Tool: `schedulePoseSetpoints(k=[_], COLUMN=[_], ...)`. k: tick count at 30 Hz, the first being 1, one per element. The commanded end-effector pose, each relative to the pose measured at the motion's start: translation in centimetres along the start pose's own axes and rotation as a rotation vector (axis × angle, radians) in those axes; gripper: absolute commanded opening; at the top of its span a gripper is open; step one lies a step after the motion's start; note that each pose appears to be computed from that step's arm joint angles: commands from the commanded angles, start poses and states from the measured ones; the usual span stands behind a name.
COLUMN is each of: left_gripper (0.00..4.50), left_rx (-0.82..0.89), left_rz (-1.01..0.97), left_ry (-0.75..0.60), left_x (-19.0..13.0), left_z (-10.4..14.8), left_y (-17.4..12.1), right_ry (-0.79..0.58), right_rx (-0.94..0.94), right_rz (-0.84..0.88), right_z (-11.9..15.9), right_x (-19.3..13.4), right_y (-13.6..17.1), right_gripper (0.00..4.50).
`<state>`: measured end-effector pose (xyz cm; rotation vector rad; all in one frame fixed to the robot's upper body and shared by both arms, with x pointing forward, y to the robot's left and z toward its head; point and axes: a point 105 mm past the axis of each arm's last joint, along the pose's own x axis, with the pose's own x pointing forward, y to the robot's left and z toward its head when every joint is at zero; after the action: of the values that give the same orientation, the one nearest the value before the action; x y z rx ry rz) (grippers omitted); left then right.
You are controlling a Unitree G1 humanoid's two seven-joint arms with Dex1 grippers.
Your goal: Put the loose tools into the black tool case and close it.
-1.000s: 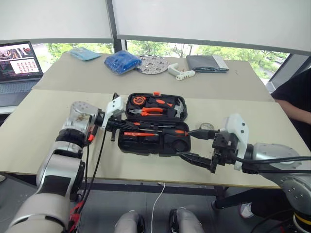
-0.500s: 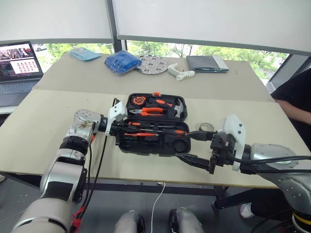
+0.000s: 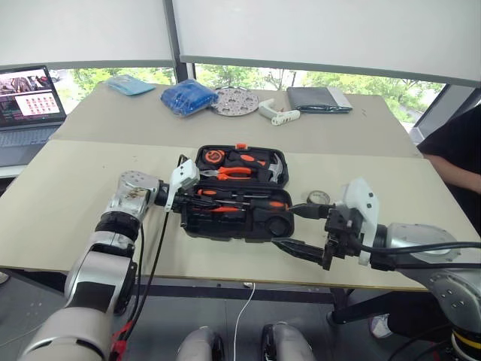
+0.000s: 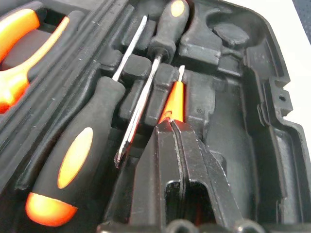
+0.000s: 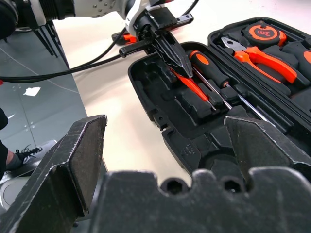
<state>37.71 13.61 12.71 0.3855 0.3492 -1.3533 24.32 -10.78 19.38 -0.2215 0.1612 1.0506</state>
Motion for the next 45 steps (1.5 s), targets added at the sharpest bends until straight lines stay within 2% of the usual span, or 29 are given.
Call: schedulePoseSetpoints(k=[1,5,9,13,16,17,21,23,25,26,27,29,33,39,45], left_gripper=[0.02,0.02,0.02,0.02,0.69,1.04,2.49,3.24,3.72,4.2,4.43,4.49,4.49,4.49,4.49], left_rx=[-0.006,-0.006,0.025,0.019,-0.034,-0.051,-0.15,-0.202,-0.241,-0.267,-0.286,-0.322,-0.371,-0.456,-0.555], left_rz=[0.008,0.039,0.065,0.189,0.409,0.49,0.802,0.908,0.985,1.029,1.059,1.089,1.062,1.018,1.07], left_ry=[0.032,-0.048,-0.064,-0.131,-0.207,-0.216,-0.173,-0.139,-0.111,-0.105,-0.101,-0.101,-0.074,0.001,0.077], left_x=[-0.5,-0.8,-1.2,-4.0,-8.0,-9.4,-14.8,-16.4,-17.3,-17.8,-18.1,-18.3,-17.1,-13.8,-12.9], left_z=[-0.4,1.9,2.6,3.6,3.5,3.0,-1.0,-2.6,-3.7,-4.3,-4.6,-5.1,-5.6,-5.7,-6.8], left_y=[0.1,1.0,1.3,1.9,2.3,2.1,-1.2,-3.2,-4.8,-5.6,-6.1,-6.5,-5.6,-1.9,1.1], right_ry=[-0.028,-0.031,-0.037,-0.061,-0.083,-0.087,-0.096,-0.093,-0.086,-0.083,-0.081,-0.082,-0.084,-0.09,-0.089], right_rx=[-0.032,-0.03,-0.034,-0.062,-0.079,-0.083,-0.112,-0.12,-0.131,-0.135,-0.139,-0.143,-0.146,-0.154,-0.171], right_rz=[0.01,0.01,0.017,0.031,0.044,0.052,0.109,0.136,0.165,0.18,0.19,0.206,0.229,0.227,0.217], right_z=[0.7,0.7,0.7,1.7,2.8,3.0,3.5,3.4,3.2,3.2,3.1,3.1,3.1,3.2,3.1], right_x=[0.0,0.1,0.2,0.7,1.3,1.5,2.4,2.8,3.2,3.4,3.6,3.9,4.4,4.2,4.2], right_y=[0.5,0.5,0.6,0.1,-0.8,-1.0,-1.5,-1.6,-1.6,-1.6,-1.6,-1.6,-1.5,-1.1,-0.5], right_gripper=[4.5,4.5,4.5,4.5,4.5,4.5,4.5,4.5,4.5,4.5,4.5,4.5,4.5,4.5,4.5])
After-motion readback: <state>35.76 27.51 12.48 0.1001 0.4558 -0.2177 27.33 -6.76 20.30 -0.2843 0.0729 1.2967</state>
